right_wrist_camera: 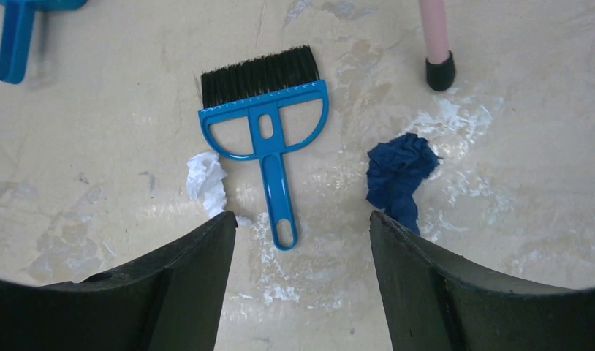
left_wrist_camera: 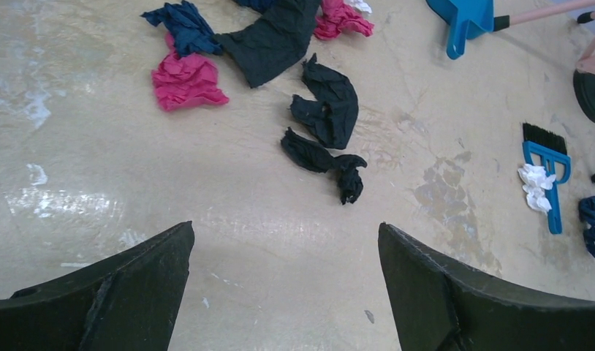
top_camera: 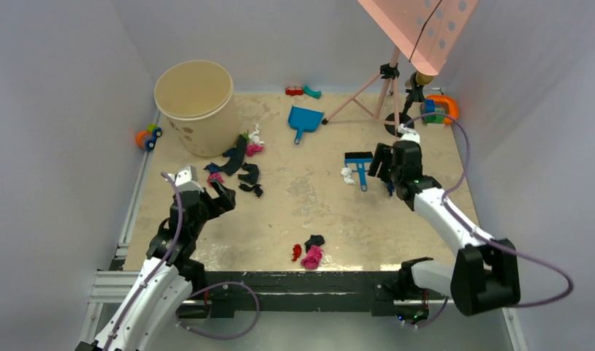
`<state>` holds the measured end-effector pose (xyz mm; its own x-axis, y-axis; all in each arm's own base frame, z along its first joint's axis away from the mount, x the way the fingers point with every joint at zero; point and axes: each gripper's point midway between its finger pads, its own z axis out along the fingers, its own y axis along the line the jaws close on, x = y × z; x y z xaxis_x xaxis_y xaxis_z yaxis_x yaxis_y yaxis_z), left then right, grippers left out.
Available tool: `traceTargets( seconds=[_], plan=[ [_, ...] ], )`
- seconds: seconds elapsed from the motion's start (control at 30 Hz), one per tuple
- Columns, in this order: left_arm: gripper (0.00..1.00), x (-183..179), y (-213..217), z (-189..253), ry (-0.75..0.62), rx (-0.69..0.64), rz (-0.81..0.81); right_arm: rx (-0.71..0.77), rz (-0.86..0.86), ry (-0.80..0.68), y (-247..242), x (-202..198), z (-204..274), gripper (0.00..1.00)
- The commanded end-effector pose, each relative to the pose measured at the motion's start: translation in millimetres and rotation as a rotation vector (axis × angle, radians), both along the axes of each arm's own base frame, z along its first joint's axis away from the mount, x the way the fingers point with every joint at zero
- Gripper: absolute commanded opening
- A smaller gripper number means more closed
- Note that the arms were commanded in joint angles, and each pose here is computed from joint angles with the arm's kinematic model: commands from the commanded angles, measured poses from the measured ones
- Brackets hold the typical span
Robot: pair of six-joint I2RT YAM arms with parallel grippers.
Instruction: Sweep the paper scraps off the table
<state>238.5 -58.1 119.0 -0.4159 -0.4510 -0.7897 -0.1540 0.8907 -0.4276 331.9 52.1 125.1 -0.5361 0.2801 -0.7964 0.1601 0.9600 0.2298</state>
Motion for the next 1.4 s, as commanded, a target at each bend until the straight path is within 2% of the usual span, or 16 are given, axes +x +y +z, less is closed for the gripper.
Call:
traceTargets(
  seconds=[0.0,0.33,0.4,0.5,0.7,0.87,0.97,1.03,1.1,1.2,1.37],
  plan=[
    [1.0,7,-18,9,-0.058,-0.049,-0.084,-0.069,0.09,0.081,16,17,-9,0.71],
    [0.99,10,-32,12,-0.07,-0.078,-0.15,-0.092,0.164,0.282,39,34,-58,0.68],
    [0.98,9,-31,13,-0.067,-0.074,-0.149,-0.097,0.162,0.312,41,35,-65,0.65],
    [0.98,9,-31,12,-0.065,-0.074,-0.148,-0.093,0.166,0.338,45,37,-73,0.55],
    [0.97,10,-31,12,-0.06,-0.073,-0.147,-0.09,0.157,0.442,49,34,-99,0.52],
    [0.97,10,-30,12,-0.06,-0.069,-0.141,-0.114,0.143,0.47,46,34,-101,0.41],
    [0.97,10,-31,13,-0.06,-0.07,-0.143,-0.132,0.147,0.503,44,33,-104,0.26],
    [0.97,10,-31,12,-0.056,-0.07,-0.142,-0.13,0.15,0.509,45,32,-104,0.16],
    [0.97,10,-31,11,-0.051,-0.072,-0.142,-0.133,0.148,0.497,45,31,-101,0.0],
    [0.97,12,-34,8,-0.039,-0.085,-0.147,-0.153,0.109,0.424,38,32,-77,0.0],
    [0.97,16,-49,5,-0.002,-0.144,-0.189,-0.159,0.145,0.273,36,28,-15,0.0]
  ],
)
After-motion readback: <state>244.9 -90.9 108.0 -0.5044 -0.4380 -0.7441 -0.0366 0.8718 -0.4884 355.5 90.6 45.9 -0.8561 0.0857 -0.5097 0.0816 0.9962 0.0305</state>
